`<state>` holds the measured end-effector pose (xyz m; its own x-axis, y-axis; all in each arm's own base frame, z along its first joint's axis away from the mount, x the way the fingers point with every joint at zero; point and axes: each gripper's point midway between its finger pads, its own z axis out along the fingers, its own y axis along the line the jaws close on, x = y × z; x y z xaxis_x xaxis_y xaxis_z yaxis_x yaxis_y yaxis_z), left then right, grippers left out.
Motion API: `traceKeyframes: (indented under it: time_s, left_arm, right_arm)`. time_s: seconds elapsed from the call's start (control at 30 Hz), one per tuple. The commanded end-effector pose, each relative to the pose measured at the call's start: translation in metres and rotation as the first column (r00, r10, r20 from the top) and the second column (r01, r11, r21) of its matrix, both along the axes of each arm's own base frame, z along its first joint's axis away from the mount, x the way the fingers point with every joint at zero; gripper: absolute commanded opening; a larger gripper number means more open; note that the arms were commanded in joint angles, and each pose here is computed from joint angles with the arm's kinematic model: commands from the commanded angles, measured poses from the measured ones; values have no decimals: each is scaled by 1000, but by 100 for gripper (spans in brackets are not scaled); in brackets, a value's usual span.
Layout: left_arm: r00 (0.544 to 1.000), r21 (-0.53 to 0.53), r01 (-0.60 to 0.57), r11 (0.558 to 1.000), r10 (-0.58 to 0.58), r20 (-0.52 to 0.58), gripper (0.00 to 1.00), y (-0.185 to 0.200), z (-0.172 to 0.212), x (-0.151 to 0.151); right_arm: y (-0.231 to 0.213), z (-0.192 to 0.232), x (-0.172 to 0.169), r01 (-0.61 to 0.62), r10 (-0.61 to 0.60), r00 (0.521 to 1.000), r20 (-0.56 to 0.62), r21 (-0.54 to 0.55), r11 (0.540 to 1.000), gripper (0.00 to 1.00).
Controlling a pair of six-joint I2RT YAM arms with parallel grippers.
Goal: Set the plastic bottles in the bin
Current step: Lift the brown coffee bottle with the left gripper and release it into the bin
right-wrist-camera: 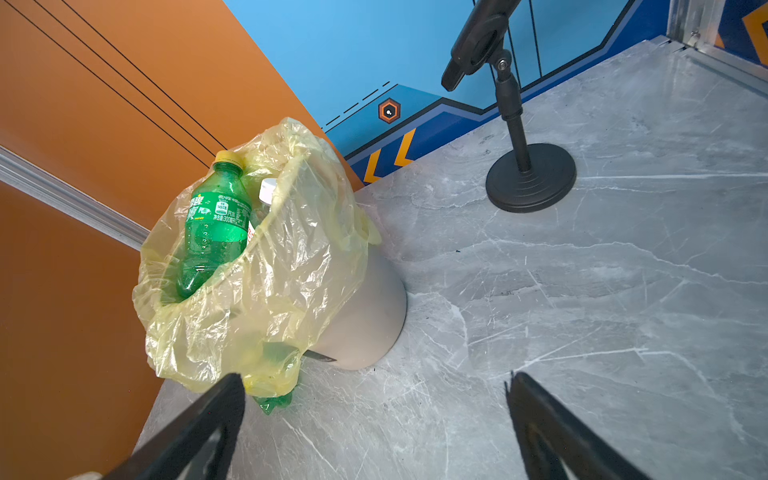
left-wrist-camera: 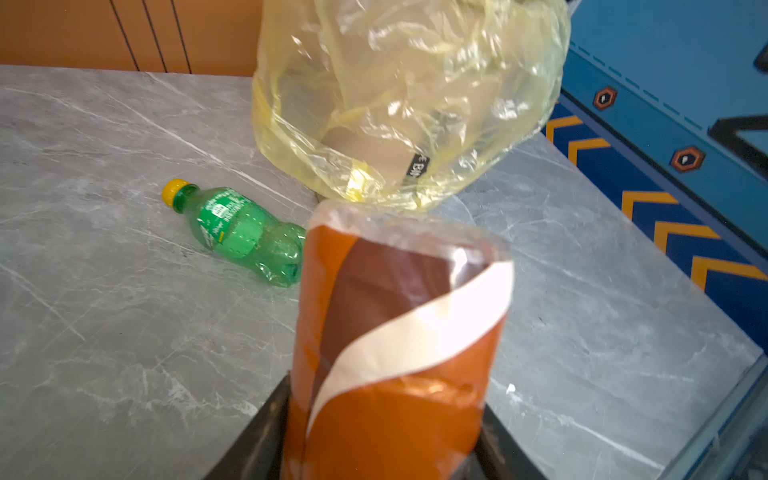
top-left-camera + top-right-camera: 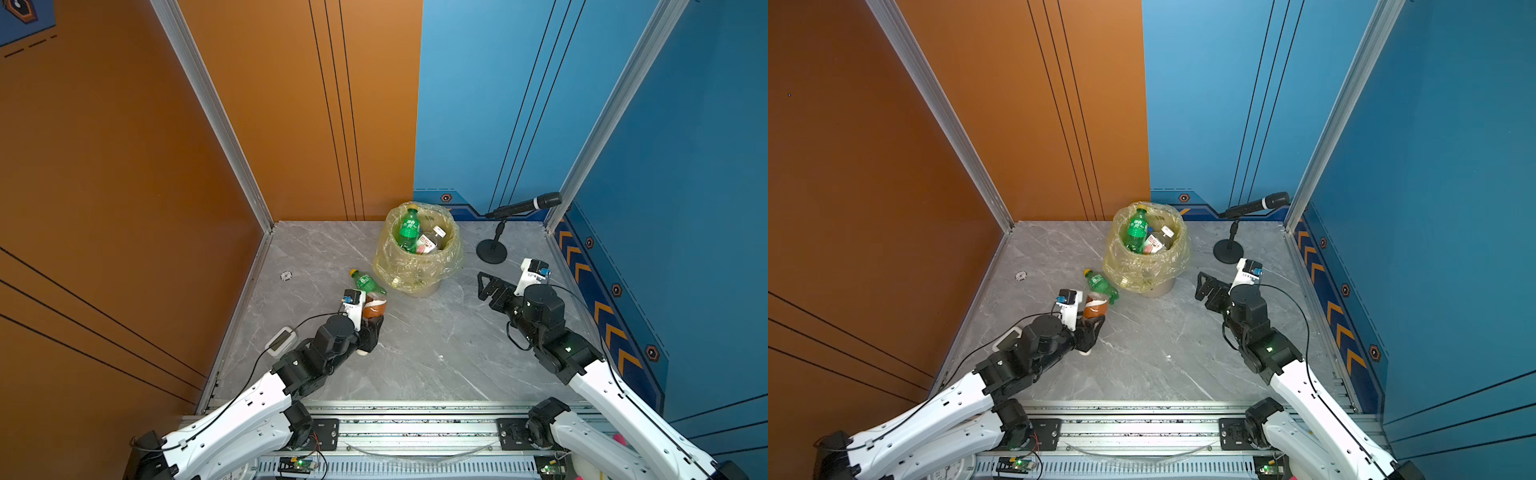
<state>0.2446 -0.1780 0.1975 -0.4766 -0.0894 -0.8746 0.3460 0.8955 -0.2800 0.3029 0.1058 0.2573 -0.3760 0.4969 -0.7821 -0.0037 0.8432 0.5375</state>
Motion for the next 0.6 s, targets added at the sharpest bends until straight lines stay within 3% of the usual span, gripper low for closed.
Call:
traceKeyframes:
  time_s: [0.0,0.23,0.57]
  left_arm:
    - [998,-60,-39,997,42,40,54,8,19,6]
    - [977,-130,4,992,23,210,54,2,104,31]
    - [887,-83,143,986,-90,452,54,-66,214,98]
  right_arm:
    - [1,1,3,0,-1,1000,10,20,1000,100]
    - [0,2,1,-2,1,1000,11,23,1000,100]
    - [-13,6,-14,25,-25,999,30,12,1000,100]
